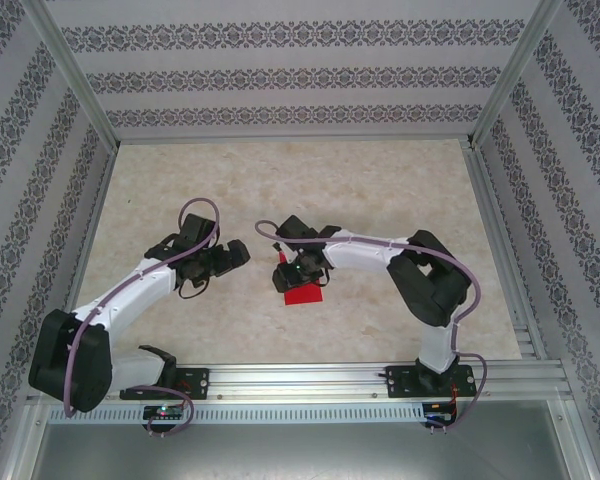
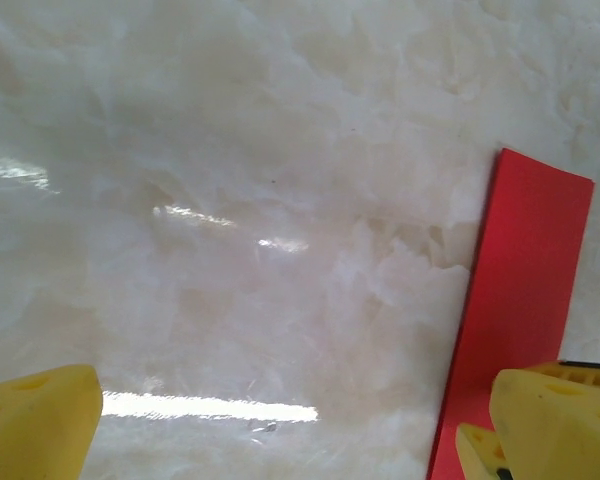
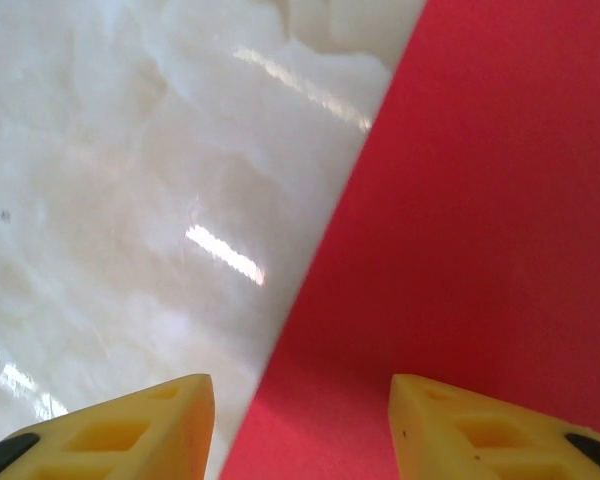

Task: Fold a paper plane with a square sheet of paper (pick it up from the middle)
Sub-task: Rotate the paper at the center of the table.

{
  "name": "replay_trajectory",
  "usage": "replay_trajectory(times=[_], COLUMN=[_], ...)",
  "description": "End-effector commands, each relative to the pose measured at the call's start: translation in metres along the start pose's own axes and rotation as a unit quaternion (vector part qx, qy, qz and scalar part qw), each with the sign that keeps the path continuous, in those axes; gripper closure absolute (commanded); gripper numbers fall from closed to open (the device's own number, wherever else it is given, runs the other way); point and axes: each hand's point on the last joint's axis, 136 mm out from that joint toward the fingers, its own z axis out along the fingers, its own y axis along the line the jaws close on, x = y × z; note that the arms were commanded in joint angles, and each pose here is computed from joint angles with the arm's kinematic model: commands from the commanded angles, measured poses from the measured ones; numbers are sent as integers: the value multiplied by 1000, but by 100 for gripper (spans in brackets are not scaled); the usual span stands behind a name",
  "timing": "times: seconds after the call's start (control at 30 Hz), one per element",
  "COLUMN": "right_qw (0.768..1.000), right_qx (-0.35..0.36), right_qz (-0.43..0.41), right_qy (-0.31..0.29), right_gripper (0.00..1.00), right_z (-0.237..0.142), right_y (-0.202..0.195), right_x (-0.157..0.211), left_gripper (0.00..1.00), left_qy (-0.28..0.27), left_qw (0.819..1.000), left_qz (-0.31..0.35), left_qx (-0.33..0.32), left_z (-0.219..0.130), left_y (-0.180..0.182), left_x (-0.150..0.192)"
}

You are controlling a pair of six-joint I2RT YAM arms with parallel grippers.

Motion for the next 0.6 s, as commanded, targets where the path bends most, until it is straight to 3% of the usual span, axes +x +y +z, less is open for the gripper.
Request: replay_trajectory(times=[0.0,0.2,0.27,0.4,0.57], right_qw=[997,974,966,953,950], right_qx=[-28,-34,-35,-35,-50], right_qz=[36,175,206,247,255], right_qy=[-69,-138,-154,-169,-173], right_gripper=[45,35,33,26,21], right_z=[-44,-81,-89,-94,-91], right_y=[6,-24,-35,-54,-59], right_x=[-18,-9,-4,11,17], left_gripper=[0,6,15,29,34], left_qy=[-13,13,29,65,91], left_qw=[998,986,981,975,972], left_qz=[20,45,60,85,105], left_qx=[66,159,182,195,188], left_z=[-3,8,16,40,66], left_y=[-37,-93,-114,-148,-167], left_x=[-10,6,15,34,46])
